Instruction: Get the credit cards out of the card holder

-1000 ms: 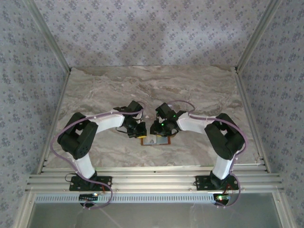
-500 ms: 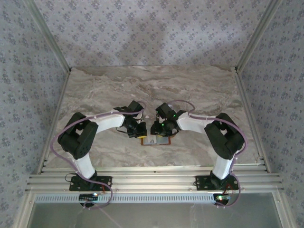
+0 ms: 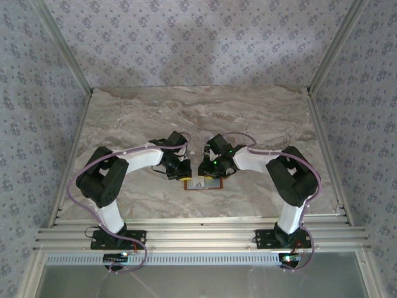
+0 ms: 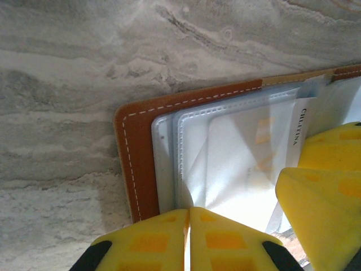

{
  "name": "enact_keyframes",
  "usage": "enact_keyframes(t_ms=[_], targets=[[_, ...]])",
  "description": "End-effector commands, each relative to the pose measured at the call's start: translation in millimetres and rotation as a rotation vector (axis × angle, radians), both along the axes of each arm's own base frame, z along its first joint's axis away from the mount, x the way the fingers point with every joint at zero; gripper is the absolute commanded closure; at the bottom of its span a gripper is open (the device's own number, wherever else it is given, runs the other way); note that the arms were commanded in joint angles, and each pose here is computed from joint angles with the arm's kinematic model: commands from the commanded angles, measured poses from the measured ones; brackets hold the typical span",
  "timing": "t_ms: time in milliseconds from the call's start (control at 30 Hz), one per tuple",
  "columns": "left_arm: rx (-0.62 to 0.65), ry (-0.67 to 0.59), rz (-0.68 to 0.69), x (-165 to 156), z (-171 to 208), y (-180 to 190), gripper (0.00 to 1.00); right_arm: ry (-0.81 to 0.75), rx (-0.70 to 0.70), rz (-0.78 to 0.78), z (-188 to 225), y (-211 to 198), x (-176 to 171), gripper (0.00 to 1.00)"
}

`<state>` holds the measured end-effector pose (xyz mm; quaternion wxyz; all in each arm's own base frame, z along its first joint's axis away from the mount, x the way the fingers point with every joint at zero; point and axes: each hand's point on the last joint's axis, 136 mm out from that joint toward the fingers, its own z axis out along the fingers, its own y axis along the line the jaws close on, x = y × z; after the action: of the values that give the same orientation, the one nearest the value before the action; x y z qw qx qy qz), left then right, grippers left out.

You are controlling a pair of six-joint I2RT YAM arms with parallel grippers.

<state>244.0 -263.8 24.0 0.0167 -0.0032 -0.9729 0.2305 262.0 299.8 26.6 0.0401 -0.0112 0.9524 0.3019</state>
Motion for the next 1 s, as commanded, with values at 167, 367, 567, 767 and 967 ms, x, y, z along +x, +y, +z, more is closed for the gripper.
enact_keyframes(t_ms=[167,367,567,767,967], targets=[[0.226,0.087,-0.001,-23,-50,41,0.9,0.009,0.235,-0.019,-2,4,2,0.76],[0.231,0.082,-0.004,-20,-52,40,0.91,-0.013,0.351,0.034,9,8,1,0.8],[0.232,0.087,0.002,-21,-55,41,0.91,-0.033,0.399,0.056,19,8,1,0.86],[0.235,0.088,-0.005,-22,-54,42,0.91,-0.036,0.407,0.065,24,7,-1,0.92],[0.239,0.086,-0.012,-23,-53,43,0.91,-0.048,0.326,0.013,17,-9,-1,0.98]])
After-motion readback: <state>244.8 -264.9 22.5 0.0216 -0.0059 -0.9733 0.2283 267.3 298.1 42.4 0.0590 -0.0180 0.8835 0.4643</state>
